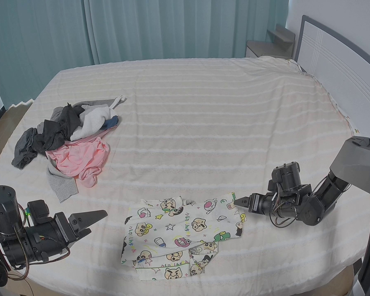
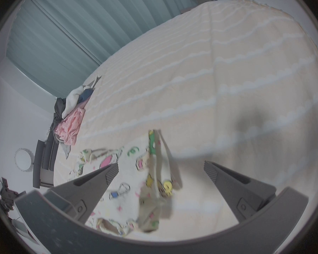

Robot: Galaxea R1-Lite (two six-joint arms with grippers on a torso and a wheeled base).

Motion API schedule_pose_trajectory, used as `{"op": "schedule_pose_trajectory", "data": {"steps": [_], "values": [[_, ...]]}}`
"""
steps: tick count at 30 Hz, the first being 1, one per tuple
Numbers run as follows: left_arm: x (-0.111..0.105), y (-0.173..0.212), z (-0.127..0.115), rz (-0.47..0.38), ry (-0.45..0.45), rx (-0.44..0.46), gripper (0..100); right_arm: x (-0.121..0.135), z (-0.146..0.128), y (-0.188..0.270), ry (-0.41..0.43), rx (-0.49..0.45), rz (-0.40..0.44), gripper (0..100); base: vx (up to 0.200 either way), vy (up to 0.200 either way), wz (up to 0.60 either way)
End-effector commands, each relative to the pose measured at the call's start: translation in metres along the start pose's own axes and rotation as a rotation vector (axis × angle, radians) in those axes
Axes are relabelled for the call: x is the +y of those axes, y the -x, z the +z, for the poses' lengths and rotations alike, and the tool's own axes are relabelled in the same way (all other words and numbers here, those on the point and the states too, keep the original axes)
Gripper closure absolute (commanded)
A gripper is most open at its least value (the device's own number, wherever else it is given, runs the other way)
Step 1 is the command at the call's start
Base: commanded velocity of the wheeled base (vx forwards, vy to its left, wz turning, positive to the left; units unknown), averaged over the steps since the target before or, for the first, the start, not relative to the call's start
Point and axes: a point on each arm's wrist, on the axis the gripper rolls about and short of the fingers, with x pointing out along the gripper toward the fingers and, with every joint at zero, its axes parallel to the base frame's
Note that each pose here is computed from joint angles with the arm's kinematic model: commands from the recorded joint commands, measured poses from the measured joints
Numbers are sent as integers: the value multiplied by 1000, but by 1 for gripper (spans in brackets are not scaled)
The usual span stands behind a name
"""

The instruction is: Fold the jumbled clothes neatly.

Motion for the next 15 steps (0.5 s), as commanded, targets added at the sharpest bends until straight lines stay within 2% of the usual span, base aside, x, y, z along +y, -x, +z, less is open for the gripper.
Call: {"op": "schedule_pose_trajectory", "data": {"steps": [1,5,15], "values": [[0,0,0,-2,-1,3,0,-1,-17,23,20,7,52,0,0,0,0],[0,0,0,-3,-1,2,0,2,-26,17,48,-11,85,0,0,0,0],[0,0,-1,1,0,5,0,18,-56,8,181,73,121,0,0,0,0]]}}
